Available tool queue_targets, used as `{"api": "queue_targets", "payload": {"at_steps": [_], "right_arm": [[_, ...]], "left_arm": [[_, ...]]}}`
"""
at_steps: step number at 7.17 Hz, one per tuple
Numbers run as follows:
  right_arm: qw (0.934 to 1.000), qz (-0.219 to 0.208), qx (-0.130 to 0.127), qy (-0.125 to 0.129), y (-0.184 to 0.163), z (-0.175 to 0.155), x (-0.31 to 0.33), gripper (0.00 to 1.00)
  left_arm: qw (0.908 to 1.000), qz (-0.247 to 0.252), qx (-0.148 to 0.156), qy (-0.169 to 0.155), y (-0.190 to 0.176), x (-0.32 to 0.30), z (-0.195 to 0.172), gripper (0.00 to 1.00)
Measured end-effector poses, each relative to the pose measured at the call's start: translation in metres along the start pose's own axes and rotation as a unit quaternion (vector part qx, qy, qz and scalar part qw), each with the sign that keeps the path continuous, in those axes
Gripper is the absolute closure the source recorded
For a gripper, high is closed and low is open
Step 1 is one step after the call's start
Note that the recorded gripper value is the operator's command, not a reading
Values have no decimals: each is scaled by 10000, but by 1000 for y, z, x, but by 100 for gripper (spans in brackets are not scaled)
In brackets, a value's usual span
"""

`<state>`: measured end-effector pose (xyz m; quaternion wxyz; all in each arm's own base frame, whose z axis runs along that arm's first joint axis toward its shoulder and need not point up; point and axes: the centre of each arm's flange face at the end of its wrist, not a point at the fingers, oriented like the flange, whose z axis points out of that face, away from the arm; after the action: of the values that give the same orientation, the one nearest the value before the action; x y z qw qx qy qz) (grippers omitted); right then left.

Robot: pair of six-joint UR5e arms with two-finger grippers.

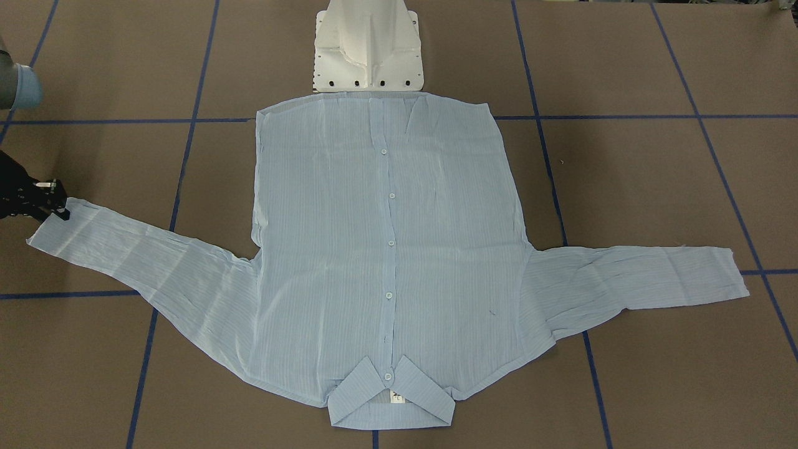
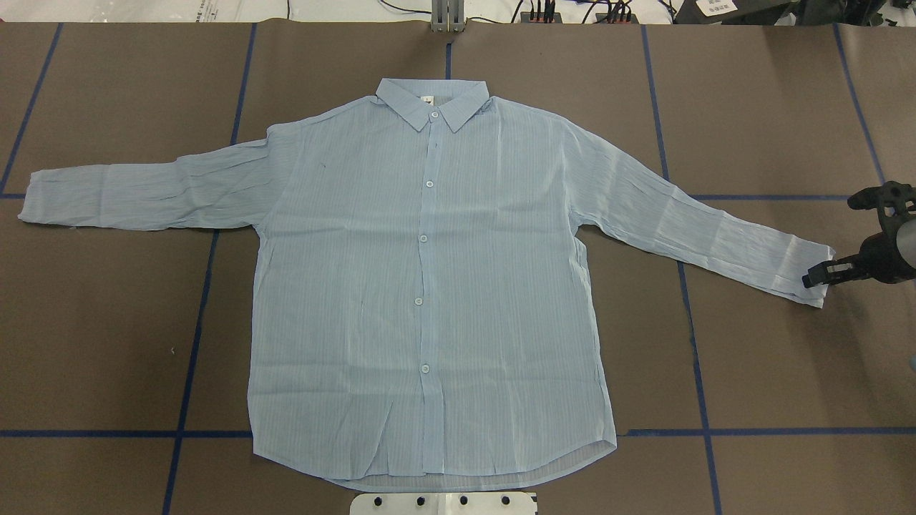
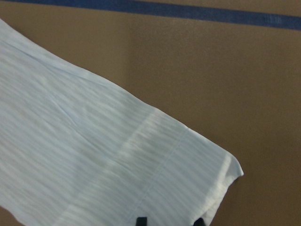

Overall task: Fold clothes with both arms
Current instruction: 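Lower the right gripper and grasp the cuff of the sleeve nearest it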

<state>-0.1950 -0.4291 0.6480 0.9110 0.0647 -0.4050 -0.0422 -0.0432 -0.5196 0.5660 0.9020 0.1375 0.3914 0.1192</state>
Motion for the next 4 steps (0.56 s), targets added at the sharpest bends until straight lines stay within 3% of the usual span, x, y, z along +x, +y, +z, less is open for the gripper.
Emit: {"api": "queue_targets", "payload": {"at_steps": [4], "right_arm": [[9997,-79,189,-166,-6,-24,-14,100]], "left_arm": [[10000,6,6,3,0,1,-1,0]]}}
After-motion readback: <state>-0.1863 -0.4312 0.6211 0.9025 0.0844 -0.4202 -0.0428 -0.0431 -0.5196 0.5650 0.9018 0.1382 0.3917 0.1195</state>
